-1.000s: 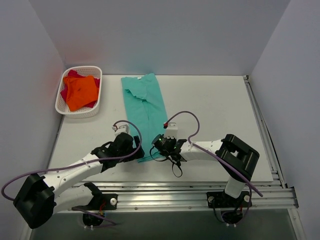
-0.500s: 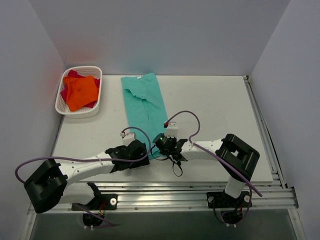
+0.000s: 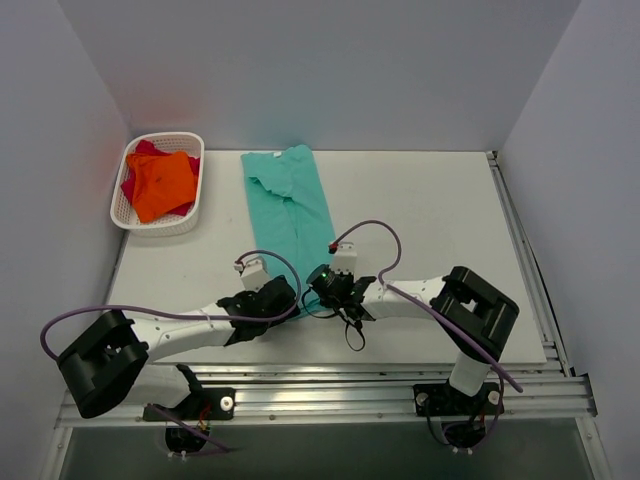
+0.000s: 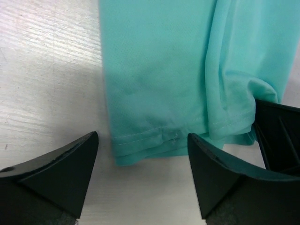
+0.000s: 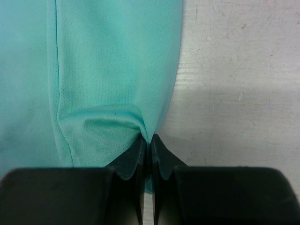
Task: Fold and stack the t-shirts
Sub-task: Fold the tshirt
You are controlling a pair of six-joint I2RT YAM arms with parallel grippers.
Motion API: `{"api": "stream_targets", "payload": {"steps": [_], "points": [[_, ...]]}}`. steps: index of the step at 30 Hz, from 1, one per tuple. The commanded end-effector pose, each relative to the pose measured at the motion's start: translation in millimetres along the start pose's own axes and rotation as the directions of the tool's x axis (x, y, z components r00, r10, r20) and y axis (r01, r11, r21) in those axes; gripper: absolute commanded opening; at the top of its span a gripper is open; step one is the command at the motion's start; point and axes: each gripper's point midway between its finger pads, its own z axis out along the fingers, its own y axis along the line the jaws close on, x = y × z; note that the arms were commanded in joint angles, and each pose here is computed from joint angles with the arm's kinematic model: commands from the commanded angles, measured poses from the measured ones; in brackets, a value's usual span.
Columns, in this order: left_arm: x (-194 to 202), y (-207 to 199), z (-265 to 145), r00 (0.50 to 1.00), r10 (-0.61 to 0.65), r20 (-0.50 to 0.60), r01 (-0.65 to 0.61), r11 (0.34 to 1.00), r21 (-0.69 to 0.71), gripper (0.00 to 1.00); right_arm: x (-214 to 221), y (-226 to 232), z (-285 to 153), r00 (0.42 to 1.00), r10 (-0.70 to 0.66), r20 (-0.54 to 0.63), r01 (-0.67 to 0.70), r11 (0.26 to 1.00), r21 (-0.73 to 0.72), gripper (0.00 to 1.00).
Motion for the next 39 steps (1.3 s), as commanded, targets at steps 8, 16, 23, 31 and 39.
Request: {"api": "stream_targets", "payload": {"steps": [8, 16, 23, 31, 39], "points": [[23, 30, 26, 1.0, 0.01, -0.016, -0.011, 0.994, -0.112, 0.49, 9, -15, 10, 0.999, -0.02, -0.033, 0.022, 0.999, 0.038, 0.0], [22, 25, 39, 1.0, -0.012, 0.02, 0.014, 0.994, -0.11, 0.13, 10, -21, 8, 0.999, -0.022, -0.034, 0.024, 0.998, 0.056, 0.0], [-1, 34, 18, 0.997, 0.024, 0.071, -0.014, 0.989, -0.145, 0.02, 3, -32, -2, 1.0, -0.011, -0.025, 0.013, 0.998, 0.069, 0.0], [-15, 42, 3, 0.994, 0.018, 0.104, -0.003, 0.99, -0.141, 0.02, 3, -38, -8, 1.0, 0.0, -0.024, 0.002, 0.998, 0.064, 0.06], [-9, 43, 6, 0.996, 0.013, 0.088, 0.0, 0.989, -0.145, 0.02, 7, -38, -7, 0.999, -0.003, -0.033, 0.005, 0.999, 0.054, 0.46]]}}
